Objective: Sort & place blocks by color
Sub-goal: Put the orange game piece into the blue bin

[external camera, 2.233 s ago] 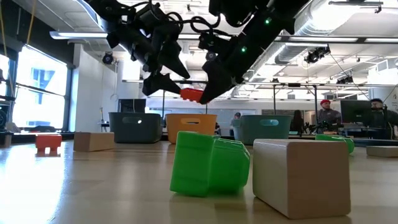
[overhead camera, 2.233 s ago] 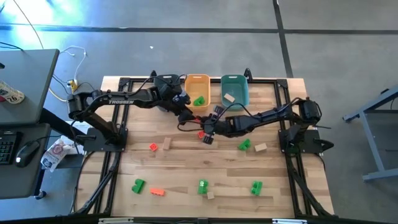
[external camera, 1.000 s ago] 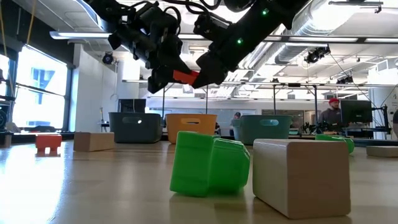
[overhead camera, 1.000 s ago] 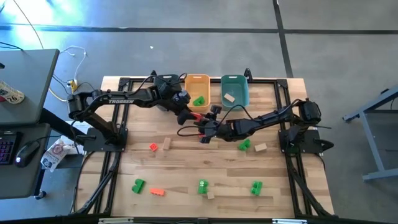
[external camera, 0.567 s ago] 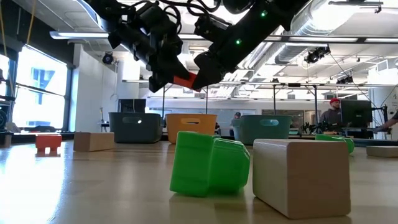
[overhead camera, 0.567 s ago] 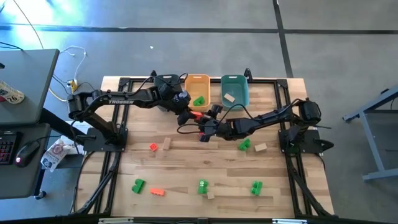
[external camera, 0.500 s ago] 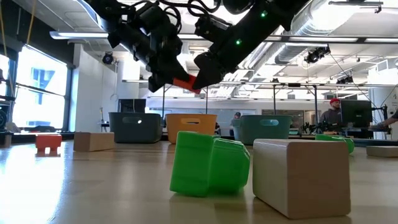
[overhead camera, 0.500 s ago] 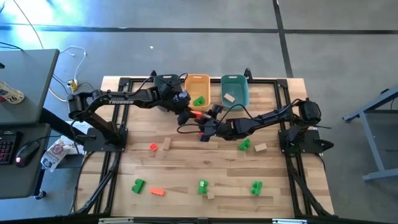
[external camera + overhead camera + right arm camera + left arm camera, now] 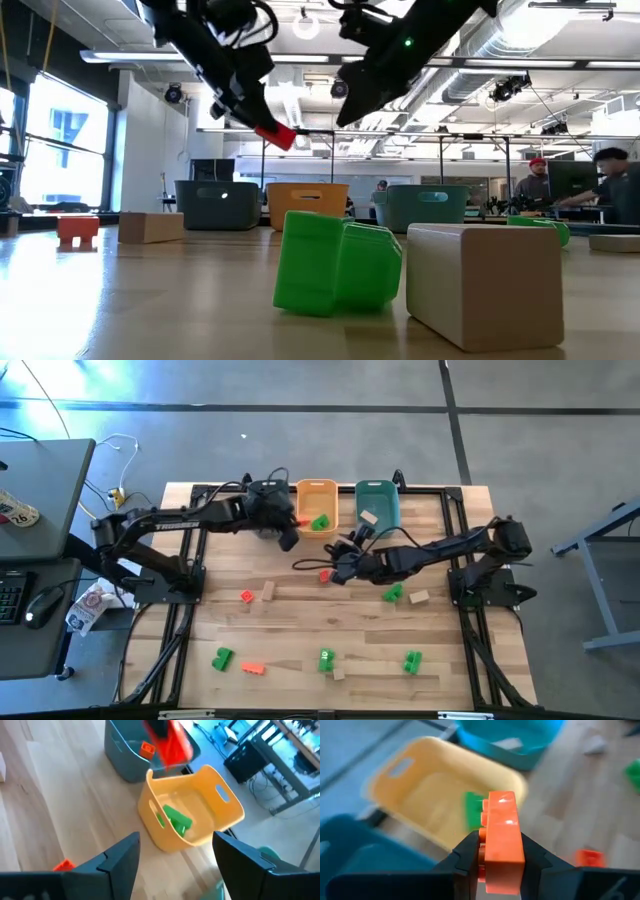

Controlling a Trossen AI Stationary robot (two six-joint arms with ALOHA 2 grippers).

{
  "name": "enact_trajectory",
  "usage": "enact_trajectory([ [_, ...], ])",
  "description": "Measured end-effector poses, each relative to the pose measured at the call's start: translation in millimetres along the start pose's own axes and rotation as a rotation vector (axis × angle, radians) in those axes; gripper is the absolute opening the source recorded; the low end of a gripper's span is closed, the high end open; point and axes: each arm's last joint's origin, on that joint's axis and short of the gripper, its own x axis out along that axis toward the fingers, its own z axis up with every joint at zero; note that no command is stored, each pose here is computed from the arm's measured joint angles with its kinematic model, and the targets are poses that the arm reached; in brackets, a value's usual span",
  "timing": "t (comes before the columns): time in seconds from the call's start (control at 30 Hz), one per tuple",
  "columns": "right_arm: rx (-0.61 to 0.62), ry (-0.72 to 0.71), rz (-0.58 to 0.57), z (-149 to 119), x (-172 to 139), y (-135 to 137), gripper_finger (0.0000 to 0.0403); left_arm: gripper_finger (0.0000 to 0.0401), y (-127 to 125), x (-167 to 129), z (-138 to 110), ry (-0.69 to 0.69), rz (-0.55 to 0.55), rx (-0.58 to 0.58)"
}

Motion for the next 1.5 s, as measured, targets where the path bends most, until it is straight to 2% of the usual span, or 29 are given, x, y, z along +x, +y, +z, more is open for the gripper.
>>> enact_trajectory([
  [0.27, 0.068, 0.083, 0.046, -4, -22, -21, 0.0236, 0.0071, 15, -18, -2, 0.018, 0.221, 0.009],
  [0.5, 0.180, 0.109, 0.059, -3, -43, -44, 0.0236, 0.0070, 35, -9, -8, 0.091, 0.295, -0.025],
  [0.77, 0.366, 0.266, 0.092, -14, -48, -71, 0.0236, 0.0070, 56, 5, -16, 0.175, 0.310, -0.083],
  [0.93, 0.375, 0.391, 0.102, -24, -40, -79, 0.0236, 0.0070, 64, 16, -23, 0.239, 0.257, -0.118],
  [1.03, 0.386, 0.418, 0.090, -27, -38, -83, 0.0236, 0.0071, 68, 20, -25, 0.254, 0.262, -0.130],
  [1.37, 0.444, 0.665, 0.197, -42, -36, -93, 0.0236, 0.0078, 75, 26, -31, 0.311, 0.278, -0.147],
  [1.5, 0.464, 0.763, 0.169, -49, -38, -99, 0.0236, 0.0090, 76, 26, -32, 0.314, 0.279, -0.149],
])
